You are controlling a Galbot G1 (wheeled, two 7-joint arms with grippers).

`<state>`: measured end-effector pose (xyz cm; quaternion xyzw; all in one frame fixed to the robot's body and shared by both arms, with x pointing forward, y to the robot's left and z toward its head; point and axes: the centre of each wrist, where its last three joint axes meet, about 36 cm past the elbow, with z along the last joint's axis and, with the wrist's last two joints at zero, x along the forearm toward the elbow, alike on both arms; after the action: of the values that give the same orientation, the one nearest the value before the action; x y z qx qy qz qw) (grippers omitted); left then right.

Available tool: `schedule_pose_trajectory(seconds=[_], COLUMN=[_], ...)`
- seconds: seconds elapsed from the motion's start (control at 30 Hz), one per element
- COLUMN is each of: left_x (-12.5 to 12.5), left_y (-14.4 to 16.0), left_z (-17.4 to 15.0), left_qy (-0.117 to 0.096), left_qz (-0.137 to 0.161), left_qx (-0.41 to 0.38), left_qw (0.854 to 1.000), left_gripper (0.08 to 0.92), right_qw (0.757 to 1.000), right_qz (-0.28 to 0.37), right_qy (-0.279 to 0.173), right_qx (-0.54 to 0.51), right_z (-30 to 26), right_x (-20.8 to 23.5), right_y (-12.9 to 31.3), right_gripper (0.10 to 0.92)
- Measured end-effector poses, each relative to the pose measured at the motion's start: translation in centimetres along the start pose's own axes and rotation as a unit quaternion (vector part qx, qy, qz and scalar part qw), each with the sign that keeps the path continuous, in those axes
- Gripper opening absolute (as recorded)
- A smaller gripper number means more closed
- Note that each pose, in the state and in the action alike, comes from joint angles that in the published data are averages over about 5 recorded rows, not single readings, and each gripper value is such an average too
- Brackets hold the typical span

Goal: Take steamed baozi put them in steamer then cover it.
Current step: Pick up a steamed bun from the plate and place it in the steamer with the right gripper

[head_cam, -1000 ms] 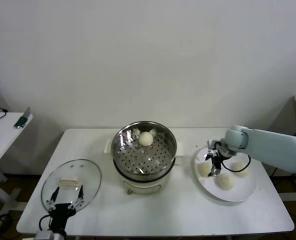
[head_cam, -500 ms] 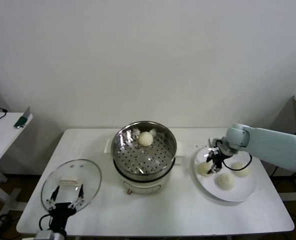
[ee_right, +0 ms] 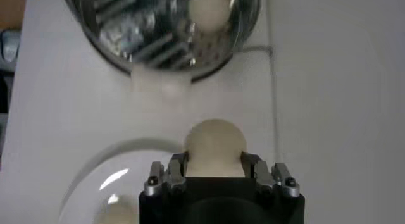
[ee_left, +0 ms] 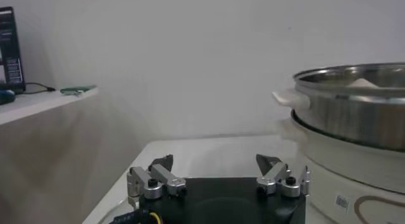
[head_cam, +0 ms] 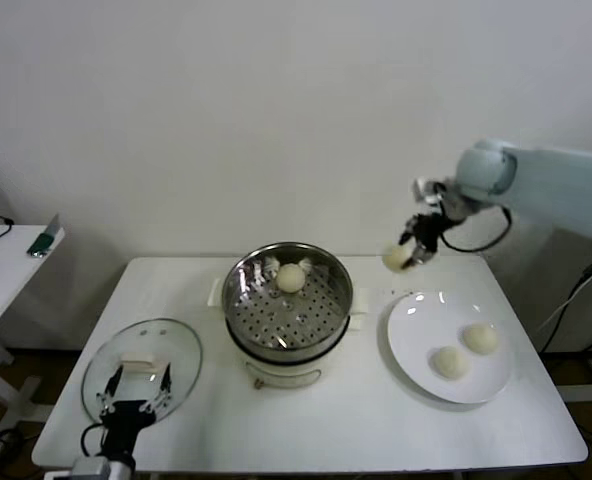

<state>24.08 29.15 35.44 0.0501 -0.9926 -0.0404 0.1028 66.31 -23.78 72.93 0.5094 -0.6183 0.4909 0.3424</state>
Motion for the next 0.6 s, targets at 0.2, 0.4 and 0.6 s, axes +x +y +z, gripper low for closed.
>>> schedule_pose_trajectory(seconds=[0.2, 0.4, 0.6], left_x=[0.1, 0.2, 0.2], left_y=[0.1, 0.2, 0.0], left_z=[0.0, 0.0, 0.1], left_qy=[0.000, 0.001, 0.003], left_qz=[-0.003, -0.005, -0.005], left_qx=[0.001, 0.001, 0.004], left_qw=[1.000, 1.000, 1.000], left_gripper=[0.823, 0.823, 0.823], right_qw=[0.999, 0.997, 0.996], right_qz=[-0.009, -0.030, -0.039], right_qy=[-0.030, -0.028, -0.010], right_qx=[0.034, 0.066, 0.084], right_z=[-9.6, -16.1, -19.5], right_x=[-0.9, -5.2, -10.2], right_y=[1.1, 2.4, 3.2], right_gripper=[0.585, 0.585, 0.585])
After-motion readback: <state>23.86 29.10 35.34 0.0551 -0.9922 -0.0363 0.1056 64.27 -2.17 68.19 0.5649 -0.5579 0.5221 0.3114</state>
